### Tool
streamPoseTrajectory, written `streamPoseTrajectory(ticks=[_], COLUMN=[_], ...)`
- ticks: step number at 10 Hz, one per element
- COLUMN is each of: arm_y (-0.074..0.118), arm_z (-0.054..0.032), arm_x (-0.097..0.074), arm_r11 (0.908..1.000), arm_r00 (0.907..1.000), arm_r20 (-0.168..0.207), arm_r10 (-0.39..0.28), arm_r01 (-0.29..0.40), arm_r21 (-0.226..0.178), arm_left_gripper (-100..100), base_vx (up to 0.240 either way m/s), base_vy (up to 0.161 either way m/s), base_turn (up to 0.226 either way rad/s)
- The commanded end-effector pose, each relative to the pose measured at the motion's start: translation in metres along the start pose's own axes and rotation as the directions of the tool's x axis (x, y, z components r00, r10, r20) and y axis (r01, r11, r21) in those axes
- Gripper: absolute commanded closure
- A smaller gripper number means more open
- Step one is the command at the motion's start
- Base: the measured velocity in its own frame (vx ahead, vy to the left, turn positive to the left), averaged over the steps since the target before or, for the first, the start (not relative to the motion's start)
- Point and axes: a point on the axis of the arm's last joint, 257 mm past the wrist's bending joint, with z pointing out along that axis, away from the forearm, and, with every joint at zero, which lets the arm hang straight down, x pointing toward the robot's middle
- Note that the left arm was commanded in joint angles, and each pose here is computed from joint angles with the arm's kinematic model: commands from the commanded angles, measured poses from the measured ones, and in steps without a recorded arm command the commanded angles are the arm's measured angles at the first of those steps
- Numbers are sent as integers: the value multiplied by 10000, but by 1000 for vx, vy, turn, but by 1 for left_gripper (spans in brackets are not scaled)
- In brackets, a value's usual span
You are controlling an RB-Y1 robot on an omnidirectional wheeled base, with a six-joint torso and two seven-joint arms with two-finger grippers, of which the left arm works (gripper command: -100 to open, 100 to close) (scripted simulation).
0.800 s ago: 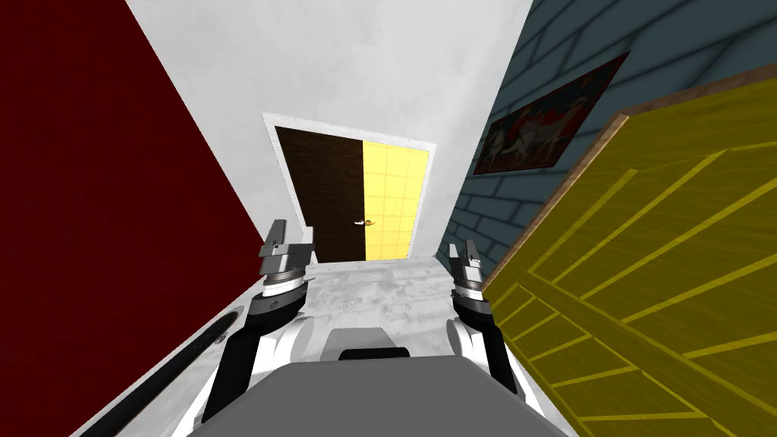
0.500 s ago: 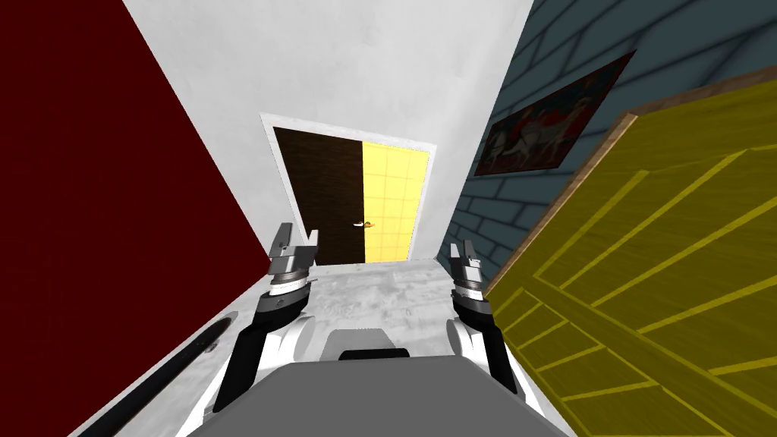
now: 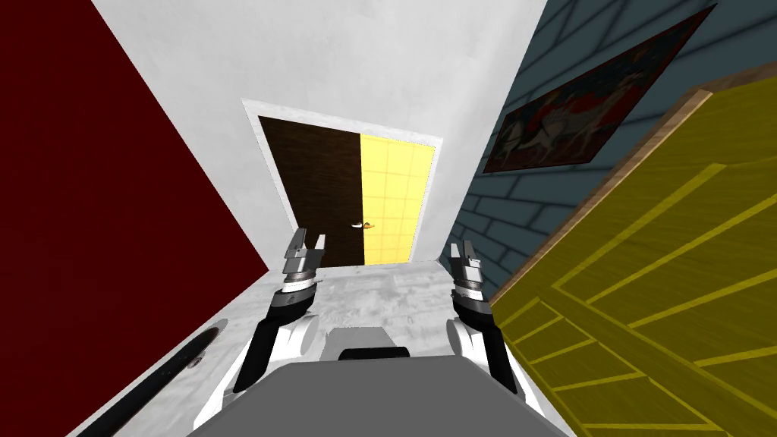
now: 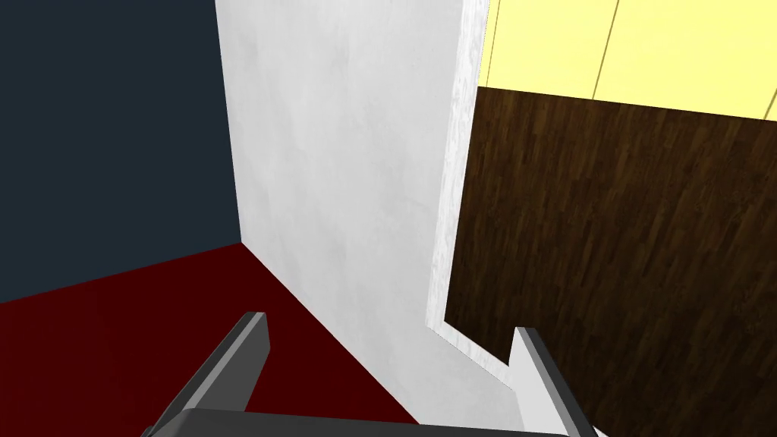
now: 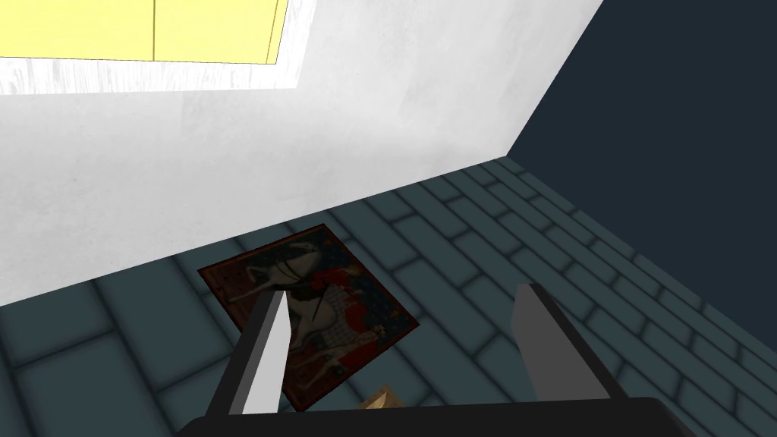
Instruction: Pull the door open
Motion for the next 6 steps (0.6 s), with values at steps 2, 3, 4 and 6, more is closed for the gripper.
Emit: streamPoseTrajectory(ticks=[2, 3, 4, 6], arm_y=[179, 318, 387, 538], arm_z=[-62, -105, -127, -179], arm_x=[6, 10, 10, 9], arm_r11=[9996, 9987, 9980, 9962], arm_r00=[9999, 9997, 9996, 9993], arm_r20=[-127, -217, -261, -347], arm_r10=[-59, -100, -119, -163], arm_r01=[55, 89, 103, 133], arm_r21=[-284, -507, -618, -865], arm_left_gripper=[-100, -100, -100, -100], base_vx=[91, 129, 145, 114], base_vy=[-8, -6, -9, -22], base_turn=[4, 4, 3, 5])
